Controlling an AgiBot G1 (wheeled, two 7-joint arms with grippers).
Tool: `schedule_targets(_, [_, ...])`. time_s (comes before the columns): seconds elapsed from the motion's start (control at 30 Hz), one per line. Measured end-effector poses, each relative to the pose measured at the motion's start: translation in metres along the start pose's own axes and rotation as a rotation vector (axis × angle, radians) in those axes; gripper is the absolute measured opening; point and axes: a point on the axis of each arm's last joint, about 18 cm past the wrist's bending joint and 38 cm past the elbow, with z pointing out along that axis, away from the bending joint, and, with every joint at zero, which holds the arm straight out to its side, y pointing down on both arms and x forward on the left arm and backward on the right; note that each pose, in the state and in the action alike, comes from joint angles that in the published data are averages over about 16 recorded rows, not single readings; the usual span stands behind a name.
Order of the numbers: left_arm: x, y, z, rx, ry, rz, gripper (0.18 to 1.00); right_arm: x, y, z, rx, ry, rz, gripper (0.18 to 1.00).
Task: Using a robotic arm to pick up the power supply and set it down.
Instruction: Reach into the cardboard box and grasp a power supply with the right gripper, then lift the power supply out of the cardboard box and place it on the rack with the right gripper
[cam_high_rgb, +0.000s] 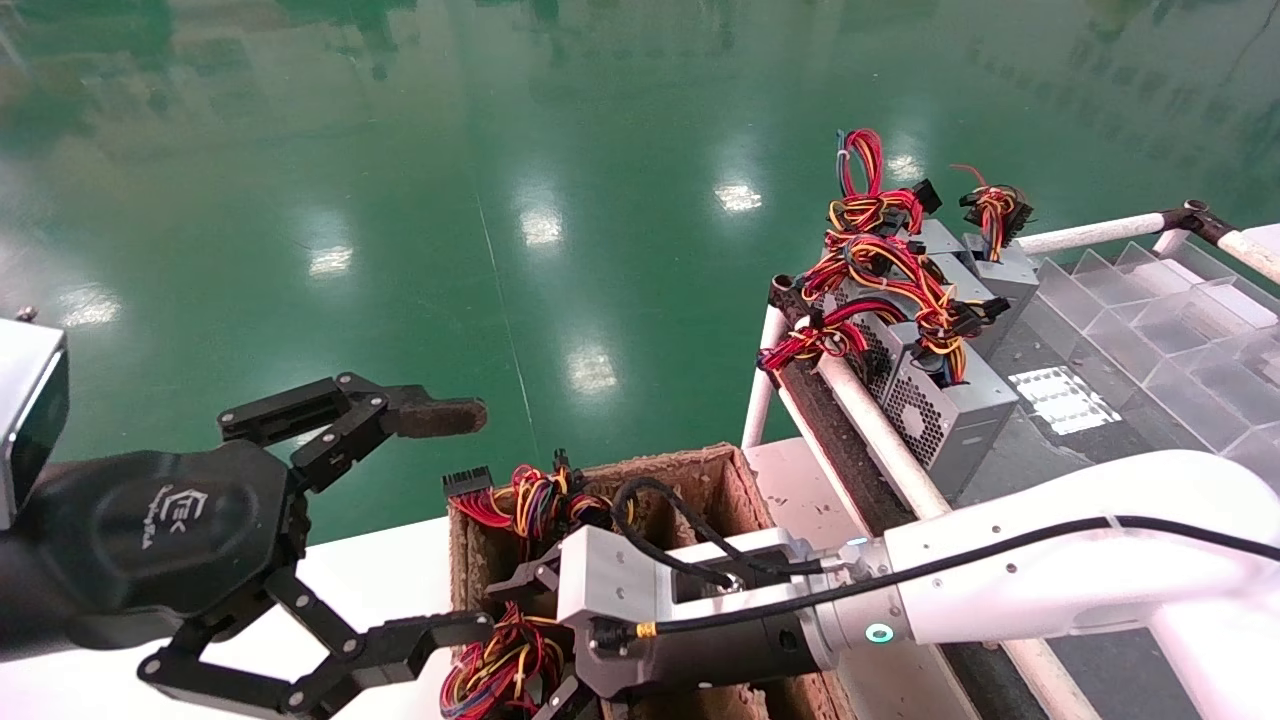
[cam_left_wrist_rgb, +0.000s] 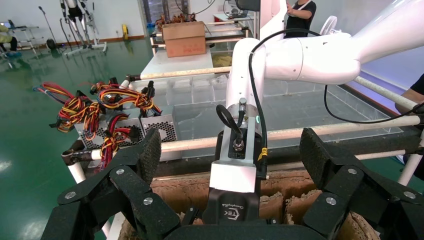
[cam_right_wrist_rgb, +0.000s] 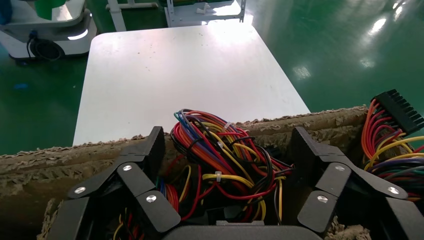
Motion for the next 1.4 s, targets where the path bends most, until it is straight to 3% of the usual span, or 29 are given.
schedule_targets(0.3, [0.000, 0.000, 0.000, 0.000, 0.000, 0.000, 1.001, 0.004, 0.003, 0.005, -0.014, 0.003, 0.000, 0.807])
schedule_targets(1.03, [0.000, 0.000, 0.000, 0.000, 0.000, 0.000, 1.001, 0.011, 0.002, 0.001, 0.019, 0.027, 0.003, 0.333])
schedule_targets(1.4, [0.000, 0.000, 0.000, 0.000, 0.000, 0.000, 1.001, 0.016, -0.011, -0.024, 0.127, 0.117, 0.017, 0.242])
